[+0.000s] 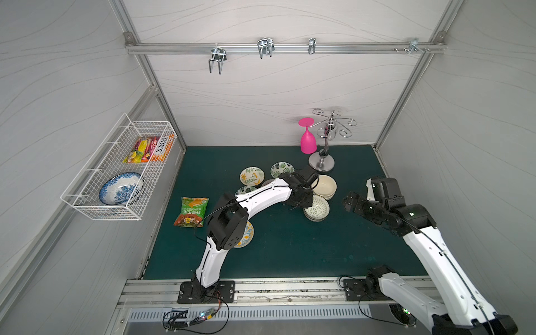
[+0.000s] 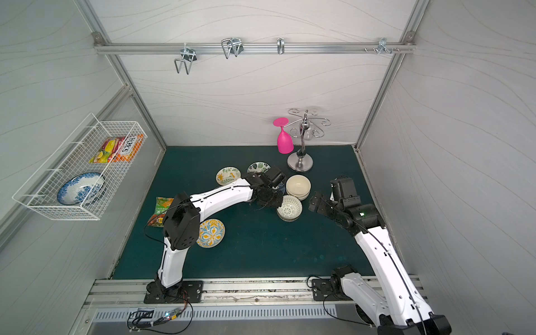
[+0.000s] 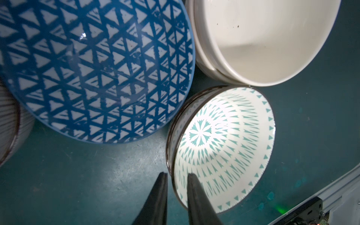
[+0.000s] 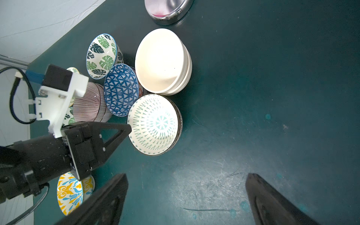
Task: Stack the bowls
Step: Pick up the bowl from the center of the board.
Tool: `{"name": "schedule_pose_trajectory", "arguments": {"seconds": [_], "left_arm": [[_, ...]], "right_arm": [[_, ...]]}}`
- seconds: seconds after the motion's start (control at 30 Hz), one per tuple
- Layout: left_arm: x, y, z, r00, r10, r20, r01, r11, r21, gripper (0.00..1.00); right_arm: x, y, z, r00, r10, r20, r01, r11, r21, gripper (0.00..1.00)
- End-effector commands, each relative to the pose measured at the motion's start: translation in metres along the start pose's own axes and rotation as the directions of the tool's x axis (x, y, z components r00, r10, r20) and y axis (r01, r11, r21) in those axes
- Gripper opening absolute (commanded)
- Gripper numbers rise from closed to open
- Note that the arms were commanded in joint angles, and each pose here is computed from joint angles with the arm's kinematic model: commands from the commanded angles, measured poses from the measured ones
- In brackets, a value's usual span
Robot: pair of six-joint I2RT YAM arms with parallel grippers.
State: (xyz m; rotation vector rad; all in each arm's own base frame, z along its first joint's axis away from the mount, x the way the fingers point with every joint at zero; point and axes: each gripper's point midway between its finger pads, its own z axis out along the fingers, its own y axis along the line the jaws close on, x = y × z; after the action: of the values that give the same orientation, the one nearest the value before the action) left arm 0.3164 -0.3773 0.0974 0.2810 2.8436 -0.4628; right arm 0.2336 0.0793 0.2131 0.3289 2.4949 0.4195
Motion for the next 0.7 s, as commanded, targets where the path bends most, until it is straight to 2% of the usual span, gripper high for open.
{"name": "schedule_pose_trajectory", "arguments": {"seconds": [0.0,0.47,0.67], "left_arm": [[-0.005,-0.0022,-0.0009,1.0,0.011,0.027,-0.011,1.0,0.005,0.18],[-0.0025,-0.0034,0.0038,1.0,0.02,0.016,-0.021,1.0,0.016,0.09],[-0.0017,-0.0029,0.0023,1.0,0.023,0.016,-0.023,1.0,0.014,0.11]], "right_arm": [[-0.0016,0.0011,-0.008,1.0,-0.01,0.012,0.01,1.0,-0.01,0.99],[-0.0021,0.004,-0.0082,1.0,-0.007,0.008,0.007,1.0,-0.024,0.99],[-0.0034,0.0064,-0.0092,1.0,-0.007,0.011,0.007,0.999,-0.033,0.99]]}}
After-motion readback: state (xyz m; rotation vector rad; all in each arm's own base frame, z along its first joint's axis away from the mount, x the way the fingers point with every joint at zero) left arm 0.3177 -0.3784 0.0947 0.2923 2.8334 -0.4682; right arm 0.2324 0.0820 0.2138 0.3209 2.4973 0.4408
